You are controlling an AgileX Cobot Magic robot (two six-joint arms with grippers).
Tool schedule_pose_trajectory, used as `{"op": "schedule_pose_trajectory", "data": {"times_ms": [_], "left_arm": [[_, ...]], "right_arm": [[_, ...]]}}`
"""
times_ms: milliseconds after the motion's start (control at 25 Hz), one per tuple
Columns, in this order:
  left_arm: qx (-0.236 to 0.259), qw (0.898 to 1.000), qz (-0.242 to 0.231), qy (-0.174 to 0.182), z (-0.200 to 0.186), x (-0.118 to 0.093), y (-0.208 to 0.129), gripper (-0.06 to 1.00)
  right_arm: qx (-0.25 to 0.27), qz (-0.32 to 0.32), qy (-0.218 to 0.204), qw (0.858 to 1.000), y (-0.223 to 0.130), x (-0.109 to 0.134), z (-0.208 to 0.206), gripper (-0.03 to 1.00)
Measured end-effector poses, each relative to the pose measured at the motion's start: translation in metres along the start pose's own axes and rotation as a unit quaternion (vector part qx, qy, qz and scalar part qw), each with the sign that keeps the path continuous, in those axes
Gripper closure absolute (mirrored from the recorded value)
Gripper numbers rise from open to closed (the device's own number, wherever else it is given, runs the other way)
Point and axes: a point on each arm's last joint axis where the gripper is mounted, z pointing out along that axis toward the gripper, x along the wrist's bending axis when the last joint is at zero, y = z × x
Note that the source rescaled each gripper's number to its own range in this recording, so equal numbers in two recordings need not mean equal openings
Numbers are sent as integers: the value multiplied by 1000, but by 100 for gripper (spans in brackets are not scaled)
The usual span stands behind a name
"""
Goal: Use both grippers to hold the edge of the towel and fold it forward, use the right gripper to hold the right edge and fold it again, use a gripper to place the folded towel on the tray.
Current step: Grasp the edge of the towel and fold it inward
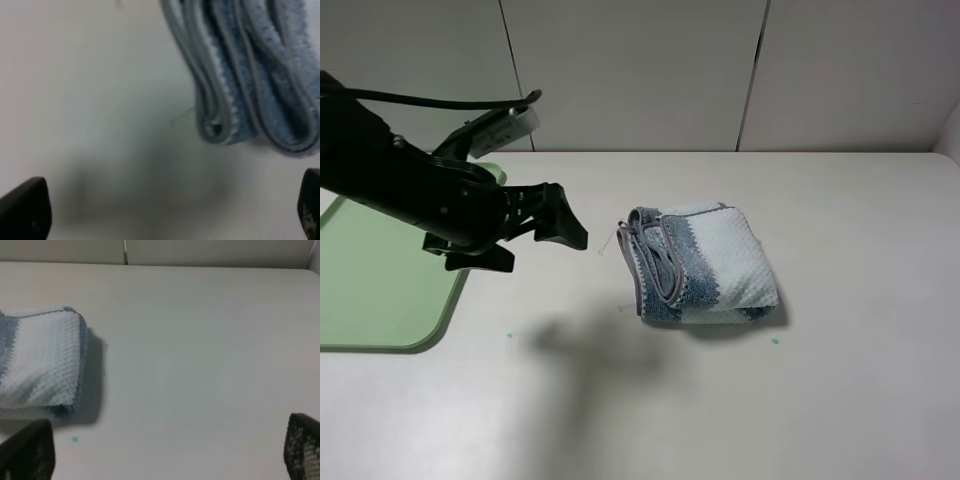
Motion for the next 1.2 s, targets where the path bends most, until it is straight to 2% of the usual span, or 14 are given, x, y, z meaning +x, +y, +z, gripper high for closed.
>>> {"op": "schedule_pose_trajectory", "data": {"times_ms": [520, 1040, 1200], "left_arm": [[7, 997, 78, 4, 53, -19, 15, -5], [16, 992, 122, -9, 100, -45, 35, -5], [16, 993, 120, -15, 108, -51, 36, -5]], "right_arm": [[-1, 0, 0, 1000, 0, 0, 0, -3], [-1, 0, 0, 1000, 0, 0, 0, -3], [-1, 0, 0, 1000, 0, 0, 0, -3]]}}
